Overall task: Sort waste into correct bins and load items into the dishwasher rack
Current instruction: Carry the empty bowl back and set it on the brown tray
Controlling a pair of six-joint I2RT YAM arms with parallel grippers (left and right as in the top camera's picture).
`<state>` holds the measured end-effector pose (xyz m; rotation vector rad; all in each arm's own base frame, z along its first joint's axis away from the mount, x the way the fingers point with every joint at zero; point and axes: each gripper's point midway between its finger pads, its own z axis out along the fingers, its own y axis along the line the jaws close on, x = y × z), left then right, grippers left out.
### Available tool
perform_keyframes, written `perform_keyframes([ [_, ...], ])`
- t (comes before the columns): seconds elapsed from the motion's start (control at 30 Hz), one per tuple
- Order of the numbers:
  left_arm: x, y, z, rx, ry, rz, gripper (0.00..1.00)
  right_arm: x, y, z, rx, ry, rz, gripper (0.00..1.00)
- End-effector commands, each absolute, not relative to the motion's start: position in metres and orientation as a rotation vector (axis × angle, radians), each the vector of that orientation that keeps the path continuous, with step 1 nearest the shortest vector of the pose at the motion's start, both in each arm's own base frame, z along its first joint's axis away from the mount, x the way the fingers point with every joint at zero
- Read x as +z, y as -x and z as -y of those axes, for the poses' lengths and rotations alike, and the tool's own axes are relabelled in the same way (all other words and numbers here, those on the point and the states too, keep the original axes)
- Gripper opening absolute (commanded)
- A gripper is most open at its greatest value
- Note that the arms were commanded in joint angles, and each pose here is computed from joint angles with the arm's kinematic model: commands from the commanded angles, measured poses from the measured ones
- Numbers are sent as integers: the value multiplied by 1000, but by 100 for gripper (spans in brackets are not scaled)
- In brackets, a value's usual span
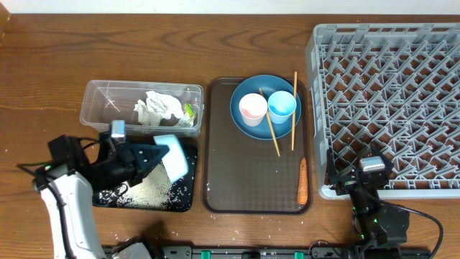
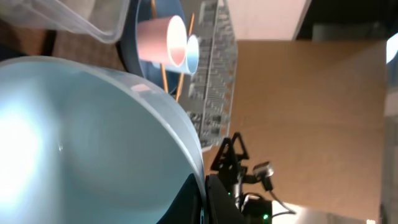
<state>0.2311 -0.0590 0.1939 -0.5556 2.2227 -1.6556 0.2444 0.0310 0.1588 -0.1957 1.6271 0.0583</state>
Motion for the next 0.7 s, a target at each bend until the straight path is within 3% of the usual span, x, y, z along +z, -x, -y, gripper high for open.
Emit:
perform_keyframes([
  [0.0,188,-231,68,-1616,570,-2310,6,159,-244,-32,58,206,-1625,99],
  [0.67,177,-247,182,-1089,221,-2537,6,159,-244,-32,58,206,-1625,99],
])
